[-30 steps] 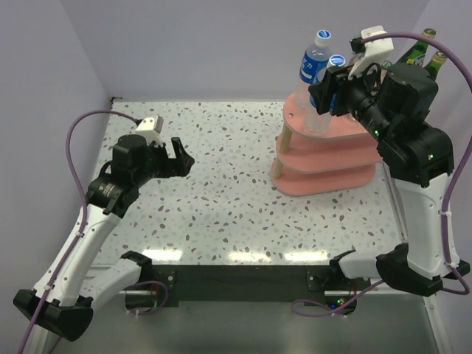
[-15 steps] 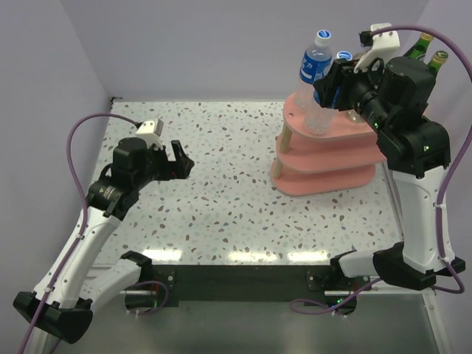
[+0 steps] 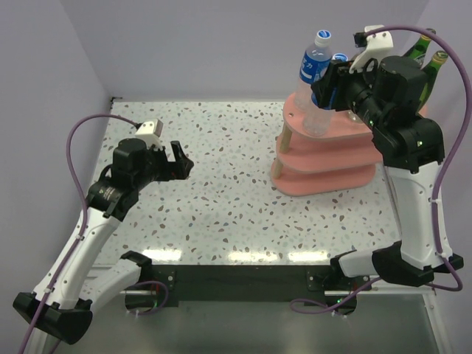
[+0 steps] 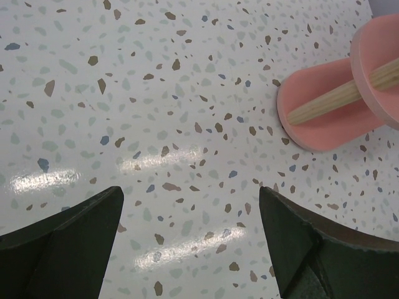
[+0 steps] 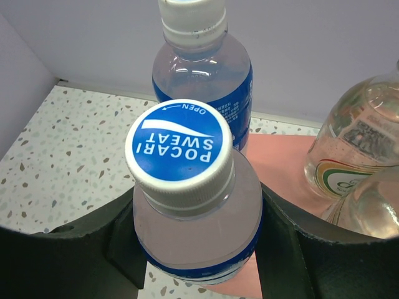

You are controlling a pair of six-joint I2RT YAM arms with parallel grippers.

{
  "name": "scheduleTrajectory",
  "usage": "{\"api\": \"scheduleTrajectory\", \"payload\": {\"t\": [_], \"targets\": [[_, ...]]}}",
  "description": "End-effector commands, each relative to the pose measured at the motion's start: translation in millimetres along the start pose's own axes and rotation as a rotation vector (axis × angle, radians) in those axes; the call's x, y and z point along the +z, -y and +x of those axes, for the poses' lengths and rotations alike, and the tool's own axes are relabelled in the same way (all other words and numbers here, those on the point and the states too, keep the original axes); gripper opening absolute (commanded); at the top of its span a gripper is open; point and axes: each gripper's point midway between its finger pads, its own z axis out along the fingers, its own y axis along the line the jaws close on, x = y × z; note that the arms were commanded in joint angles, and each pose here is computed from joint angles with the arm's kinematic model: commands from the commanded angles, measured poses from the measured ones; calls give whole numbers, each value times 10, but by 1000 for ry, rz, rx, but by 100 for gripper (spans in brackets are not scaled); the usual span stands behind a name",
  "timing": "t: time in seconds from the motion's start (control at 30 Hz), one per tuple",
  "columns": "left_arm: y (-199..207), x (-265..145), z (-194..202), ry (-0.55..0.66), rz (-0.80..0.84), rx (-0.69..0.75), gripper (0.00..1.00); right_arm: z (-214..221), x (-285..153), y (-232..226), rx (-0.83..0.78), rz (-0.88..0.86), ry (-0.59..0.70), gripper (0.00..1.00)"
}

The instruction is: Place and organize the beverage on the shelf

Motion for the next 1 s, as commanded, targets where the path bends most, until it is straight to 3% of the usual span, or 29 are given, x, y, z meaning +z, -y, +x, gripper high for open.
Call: {"api": "scheduleTrajectory", "payload": {"t": [0.0, 0.07, 0.3, 0.5, 0.7, 0.97], "targets": [[8, -13, -133, 58, 4, 16, 95, -500, -97, -30, 23, -18, 192, 22], [5, -13, -134, 59, 3, 16, 95, -465, -60, -26, 22, -17, 182, 24], [0, -13, -136, 60, 0, 16, 95, -422, -29, -39, 13, -24, 170, 50], [2, -8, -136, 59, 1, 17, 95, -385, -11, -32, 6, -24, 161, 65], [4, -7, -139, 59, 1, 17, 95, -369, -19, -44, 2, -31, 157, 72], [19, -28, -169, 67, 6, 17, 95, -414, -77, -44, -11, -36, 174, 94]]}}
